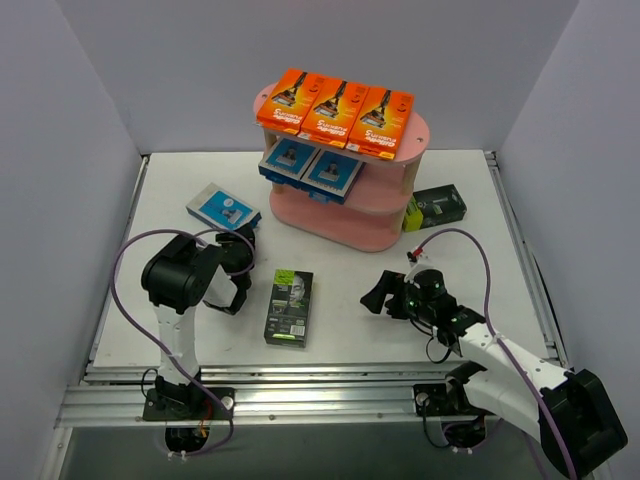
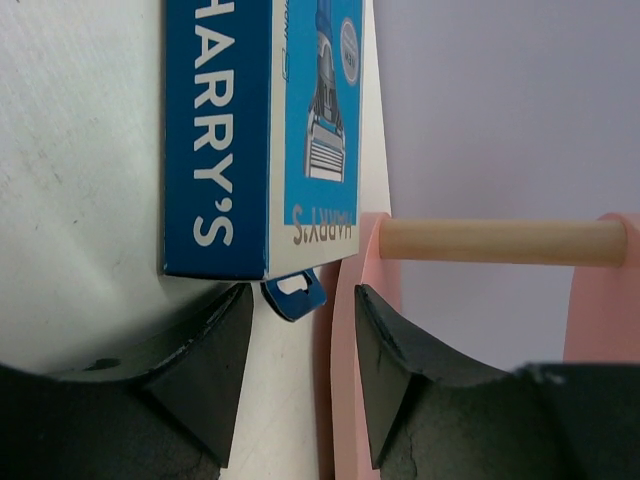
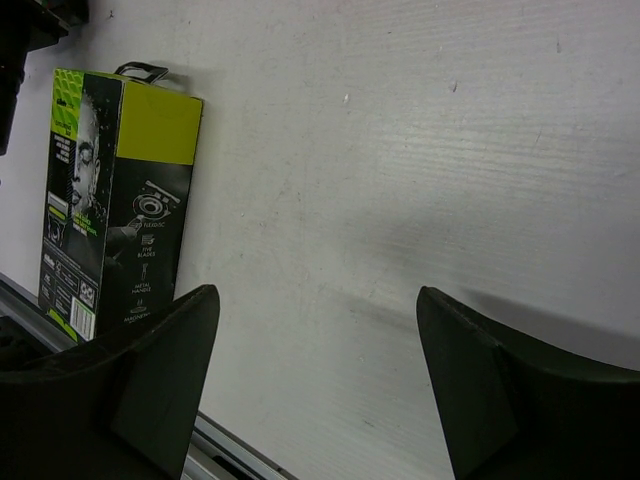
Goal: Place and organize the shaving razors onto the shelf
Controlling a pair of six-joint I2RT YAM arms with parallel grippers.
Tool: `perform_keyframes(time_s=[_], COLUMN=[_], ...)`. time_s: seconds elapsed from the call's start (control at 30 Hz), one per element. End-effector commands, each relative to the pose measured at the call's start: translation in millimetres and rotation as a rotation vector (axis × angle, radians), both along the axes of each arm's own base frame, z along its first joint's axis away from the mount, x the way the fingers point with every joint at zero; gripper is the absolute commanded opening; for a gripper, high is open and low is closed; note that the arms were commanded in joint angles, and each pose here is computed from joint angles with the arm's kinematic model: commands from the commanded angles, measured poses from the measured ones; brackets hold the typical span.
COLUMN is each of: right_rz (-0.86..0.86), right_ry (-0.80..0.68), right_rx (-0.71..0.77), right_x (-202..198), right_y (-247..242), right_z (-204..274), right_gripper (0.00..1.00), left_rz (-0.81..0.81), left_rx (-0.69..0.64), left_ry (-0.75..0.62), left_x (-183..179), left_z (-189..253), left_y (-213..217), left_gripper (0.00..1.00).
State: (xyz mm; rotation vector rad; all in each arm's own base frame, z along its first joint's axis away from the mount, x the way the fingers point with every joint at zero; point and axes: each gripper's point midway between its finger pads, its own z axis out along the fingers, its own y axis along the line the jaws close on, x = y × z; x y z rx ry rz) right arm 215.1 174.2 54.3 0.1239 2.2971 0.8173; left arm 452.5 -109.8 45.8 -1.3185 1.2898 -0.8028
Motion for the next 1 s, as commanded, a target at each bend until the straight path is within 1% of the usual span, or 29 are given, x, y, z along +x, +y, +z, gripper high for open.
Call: perform_keyframes(time_s=[0.0,0.23,0.43,0.5,0.53,0.63,0.83,0.97], right_rz=[0.011,0.004,0.006,0.003,0.006,0.007,0.008,0.006], right_ry=[-0.019,-0.017,-0.014,-0.016,-0.017,-0.014,-0.015,-0.017], right_rx=[0.005,0.006,0.005,0.005,0.006,0.006,0.006,0.006], right_x=[3.4,4.4,4.6,5.3,4.9,4.6,5.3,5.2], right_y=[1.2,-0.3,-0.1,-0.6,0.0,0.1,0.3,-0.1], right_z=[2.5,1.8,0.7,0.9,1.4,0.2,0.6,1.3], right_gripper=[0.76,0.76,0.76,0.76,0.76,0.76,0.76,0.76], left_rz=[0.017,0.012,-0.005,-0.004,-0.006,-0.006,-0.006,-0.015], left_rx=[-0.009,-0.015,-0.027,-0.051,-0.051,-0.054,-0.056,-0.058], left_ry=[-0.065,-0.064,-0.073,-0.083,-0.084,-0.087,-0.077,-0.075], left_x=[13.0,17.3,22.8,23.4,23.0,22.2,14.6,4.8], left_z=[13.3,3.8,3.8,4.5,3.4,4.2,0.3,1.8], left_y=[2.9,2.7,1.4,0.6,0.4,1.2,8.1,14.5], left_gripper=[0.54,0.53,0.52,0.46,0.40,0.30,0.26,0.21])
